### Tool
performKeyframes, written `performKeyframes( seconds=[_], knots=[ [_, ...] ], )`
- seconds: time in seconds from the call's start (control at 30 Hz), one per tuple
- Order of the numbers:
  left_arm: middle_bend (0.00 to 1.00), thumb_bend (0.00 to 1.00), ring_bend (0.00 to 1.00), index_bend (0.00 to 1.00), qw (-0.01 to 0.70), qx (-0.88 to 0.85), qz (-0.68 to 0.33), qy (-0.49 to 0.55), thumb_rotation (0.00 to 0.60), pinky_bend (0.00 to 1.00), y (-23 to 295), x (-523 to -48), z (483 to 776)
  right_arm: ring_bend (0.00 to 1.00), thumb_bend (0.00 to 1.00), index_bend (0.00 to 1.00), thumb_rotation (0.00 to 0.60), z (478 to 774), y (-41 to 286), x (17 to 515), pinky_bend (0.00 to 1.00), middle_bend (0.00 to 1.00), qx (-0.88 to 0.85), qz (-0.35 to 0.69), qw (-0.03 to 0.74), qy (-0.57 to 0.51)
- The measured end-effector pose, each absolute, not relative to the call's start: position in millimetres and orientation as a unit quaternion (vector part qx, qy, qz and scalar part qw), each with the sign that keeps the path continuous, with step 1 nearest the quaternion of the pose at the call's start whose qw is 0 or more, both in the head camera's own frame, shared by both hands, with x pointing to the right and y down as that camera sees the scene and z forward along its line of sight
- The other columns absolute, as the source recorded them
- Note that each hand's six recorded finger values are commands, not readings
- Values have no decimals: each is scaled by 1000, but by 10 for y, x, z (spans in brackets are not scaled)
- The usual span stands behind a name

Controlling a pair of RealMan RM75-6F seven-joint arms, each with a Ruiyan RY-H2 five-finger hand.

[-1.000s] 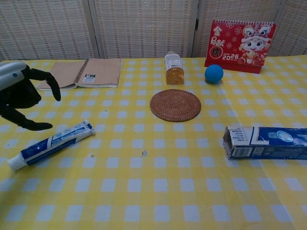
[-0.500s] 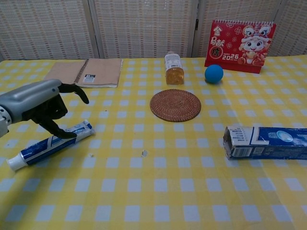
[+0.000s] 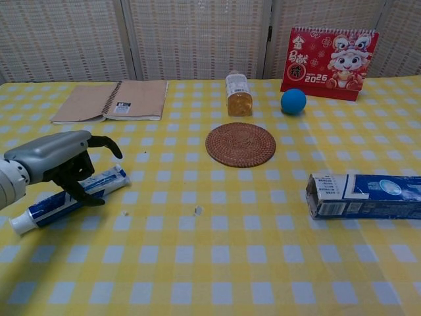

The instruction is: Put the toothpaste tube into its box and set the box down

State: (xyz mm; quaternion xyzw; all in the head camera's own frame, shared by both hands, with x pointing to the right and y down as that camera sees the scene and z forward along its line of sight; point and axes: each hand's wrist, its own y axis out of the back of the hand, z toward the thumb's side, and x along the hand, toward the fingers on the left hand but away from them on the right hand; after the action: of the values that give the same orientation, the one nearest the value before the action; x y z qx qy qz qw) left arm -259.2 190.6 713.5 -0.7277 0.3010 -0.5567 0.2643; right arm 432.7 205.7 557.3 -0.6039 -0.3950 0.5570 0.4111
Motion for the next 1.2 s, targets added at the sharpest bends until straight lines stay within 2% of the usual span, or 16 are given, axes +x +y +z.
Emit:
performKeyframes(
  seconds=[0.43, 1.2],
  knots=[
    [1000, 182, 1000, 331, 239, -718, -584, 296, 600, 1000, 1881, -2661, 7255, 0, 345, 0, 600, 5574, 2043, 4336, 0, 0, -601, 558, 412, -396],
    [1000, 181, 1000, 343, 213, -705, -612, 289, 600, 1000, 1889, -2754, 7297, 0, 345, 0, 600, 5551, 2042, 4348, 0, 0, -600, 557, 412, -400]
  ],
)
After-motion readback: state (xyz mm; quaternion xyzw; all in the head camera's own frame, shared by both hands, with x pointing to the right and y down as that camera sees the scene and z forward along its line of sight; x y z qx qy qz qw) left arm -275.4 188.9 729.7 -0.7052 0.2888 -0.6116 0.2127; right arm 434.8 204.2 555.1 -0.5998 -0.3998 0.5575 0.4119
